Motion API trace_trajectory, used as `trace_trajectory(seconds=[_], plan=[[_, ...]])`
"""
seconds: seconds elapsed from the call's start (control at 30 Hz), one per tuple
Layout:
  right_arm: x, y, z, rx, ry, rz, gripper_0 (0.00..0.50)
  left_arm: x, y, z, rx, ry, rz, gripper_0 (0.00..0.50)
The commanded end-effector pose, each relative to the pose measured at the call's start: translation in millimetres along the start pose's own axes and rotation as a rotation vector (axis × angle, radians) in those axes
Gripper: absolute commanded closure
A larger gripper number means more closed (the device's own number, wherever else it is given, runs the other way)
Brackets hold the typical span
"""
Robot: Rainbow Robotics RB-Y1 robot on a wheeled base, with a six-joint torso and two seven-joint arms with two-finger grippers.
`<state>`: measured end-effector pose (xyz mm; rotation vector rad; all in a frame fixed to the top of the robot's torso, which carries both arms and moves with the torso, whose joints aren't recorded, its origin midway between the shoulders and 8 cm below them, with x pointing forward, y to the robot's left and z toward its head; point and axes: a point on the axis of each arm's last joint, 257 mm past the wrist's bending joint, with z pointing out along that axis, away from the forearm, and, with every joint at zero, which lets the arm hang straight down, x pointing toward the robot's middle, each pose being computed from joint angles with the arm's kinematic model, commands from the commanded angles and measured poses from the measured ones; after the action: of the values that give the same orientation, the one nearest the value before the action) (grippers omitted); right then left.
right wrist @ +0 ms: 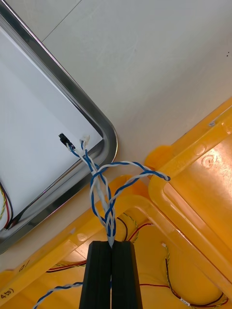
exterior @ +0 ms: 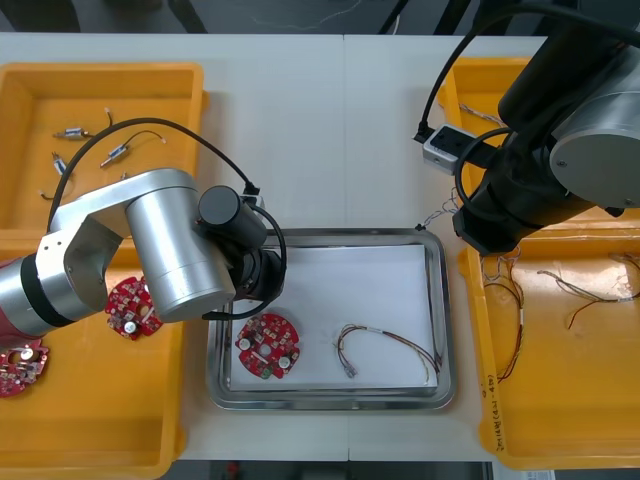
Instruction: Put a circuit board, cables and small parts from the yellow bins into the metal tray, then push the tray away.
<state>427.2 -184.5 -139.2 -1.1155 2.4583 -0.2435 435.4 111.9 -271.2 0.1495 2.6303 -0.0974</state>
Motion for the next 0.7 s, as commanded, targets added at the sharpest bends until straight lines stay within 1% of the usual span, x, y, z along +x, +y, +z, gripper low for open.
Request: trace_trajectory(seconds=[0.03, 0.07, 0.1, 0.13, 0.4, 0.5, 0.6, 0.7], plan=[[5, -4, -4, 0.028, -0.004, -0.042, 0.500, -3, -18, -2, 0.028, -0.018, -0.010, 0.097], [5, -4, -4, 0.028, -0.004, -0.042, 0.500, -2, -18, -2, 0.029, -0.017, -0.010, 0.069], [5, -4, -4, 0.028, -0.004, -0.042, 0.500, -2, -19, -1, 0.030, -0.020, -0.012, 0.007], [5, -4, -4, 0.028, -0.004, -0.041, 0.500, -2, -20, -1, 0.032, -0.022, -0.011, 0.000], [5, -3, -4, 0.024, -0.004, -0.042, 0.500, -8, -23, -7, 0.045, -0.035, -0.034, 0.000], [4, -3, -4, 0.023, -0.007, -0.049, 0.500, -12, -23, -15, 0.050, -0.026, -0.052, 0.000], [2, 0, -4, 0.013, -0.015, -0.054, 0.500, -18, -21, -27, 0.045, -0.015, -0.066, 0.000], [-1, 6, -3, -0.005, -0.024, -0.061, 0.500, -24, -19, -40, 0.047, -0.004, -0.088, 0.000]])
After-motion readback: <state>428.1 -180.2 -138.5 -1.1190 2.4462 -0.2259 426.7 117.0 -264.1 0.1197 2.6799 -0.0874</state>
